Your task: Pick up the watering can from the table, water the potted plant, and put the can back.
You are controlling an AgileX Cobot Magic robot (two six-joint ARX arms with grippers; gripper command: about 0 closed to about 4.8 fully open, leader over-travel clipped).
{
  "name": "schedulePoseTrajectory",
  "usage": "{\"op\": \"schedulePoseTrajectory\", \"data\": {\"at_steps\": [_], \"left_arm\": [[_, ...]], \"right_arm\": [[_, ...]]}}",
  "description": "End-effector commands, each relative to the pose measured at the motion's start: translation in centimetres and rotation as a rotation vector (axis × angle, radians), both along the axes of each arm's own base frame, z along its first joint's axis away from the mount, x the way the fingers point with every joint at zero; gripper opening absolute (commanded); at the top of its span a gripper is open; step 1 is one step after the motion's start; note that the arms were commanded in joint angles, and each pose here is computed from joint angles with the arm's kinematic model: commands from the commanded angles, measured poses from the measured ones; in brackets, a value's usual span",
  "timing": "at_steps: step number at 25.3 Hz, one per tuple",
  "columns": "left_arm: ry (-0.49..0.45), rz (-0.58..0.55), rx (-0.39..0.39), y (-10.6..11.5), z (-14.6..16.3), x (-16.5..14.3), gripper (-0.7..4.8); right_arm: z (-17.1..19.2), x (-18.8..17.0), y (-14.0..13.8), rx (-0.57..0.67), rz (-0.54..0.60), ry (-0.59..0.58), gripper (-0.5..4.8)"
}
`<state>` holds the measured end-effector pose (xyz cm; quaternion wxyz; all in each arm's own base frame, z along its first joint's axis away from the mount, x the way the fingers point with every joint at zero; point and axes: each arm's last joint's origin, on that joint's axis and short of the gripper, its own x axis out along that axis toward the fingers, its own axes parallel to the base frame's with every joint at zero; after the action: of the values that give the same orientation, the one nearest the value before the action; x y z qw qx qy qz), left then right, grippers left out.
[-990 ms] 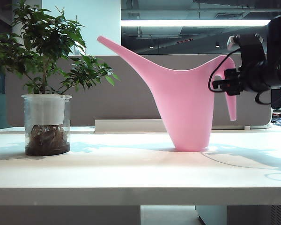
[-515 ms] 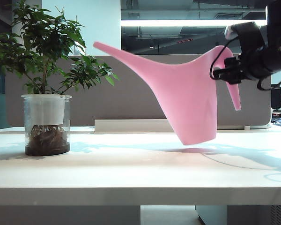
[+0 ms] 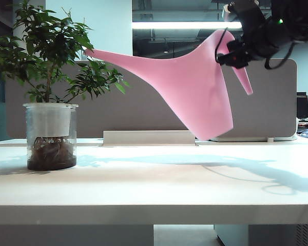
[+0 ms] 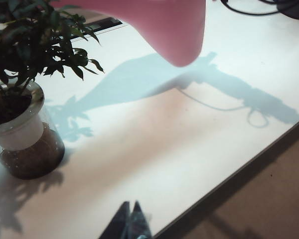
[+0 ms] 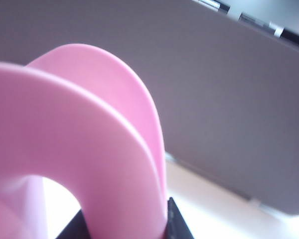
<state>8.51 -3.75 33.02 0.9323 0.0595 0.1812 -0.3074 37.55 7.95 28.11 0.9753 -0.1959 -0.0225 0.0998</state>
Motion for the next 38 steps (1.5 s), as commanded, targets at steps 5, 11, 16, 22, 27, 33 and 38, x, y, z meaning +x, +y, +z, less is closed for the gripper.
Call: {"op": "schedulePoseTrajectory", "data": {"at_steps": [5,11,16,22,27,33,38], "left_arm": [[-0.013,-0.005,-0.003,0.0,0.2,0.0,0.03],[-0.013,-0.005,-0.003,0.0,0.2,0.0,0.03],[-0.013,-0.005,-0.003,0.0,0.2,0.0,0.03],[-0.013,-0.005,-0.003,0.0,0.2,0.0,0.03],[-0.013,-0.005,-0.003,0.0,0.2,0.0,0.03],[-0.013,-0.005,-0.003,0.0,0.2,0.0,0.03],[-0.013,-0.005,-0.003,0.0,0.2,0.0,0.03]], "right_arm": [[4.6,-0.2,2.6,-0.180,0.000,-0.162,-0.05],[6.3,-0.7,4.6,-0.314,-0.040,-0.240,-0.05],[7.2,-1.1,5.8,-0.346,-0.033,-0.278,-0.05],[8.7,-1.2,6.3,-0.344,-0.039,-0.313,-0.05],[8.7,-1.2,6.3,-0.343,-0.072,-0.299,-0.05],[8.5,-1.2,6.3,-0.353,-0.072,-0.277,-0.05],[8.5,-1.2,6.4,-0.406,-0.074,-0.288,-0.05]]}}
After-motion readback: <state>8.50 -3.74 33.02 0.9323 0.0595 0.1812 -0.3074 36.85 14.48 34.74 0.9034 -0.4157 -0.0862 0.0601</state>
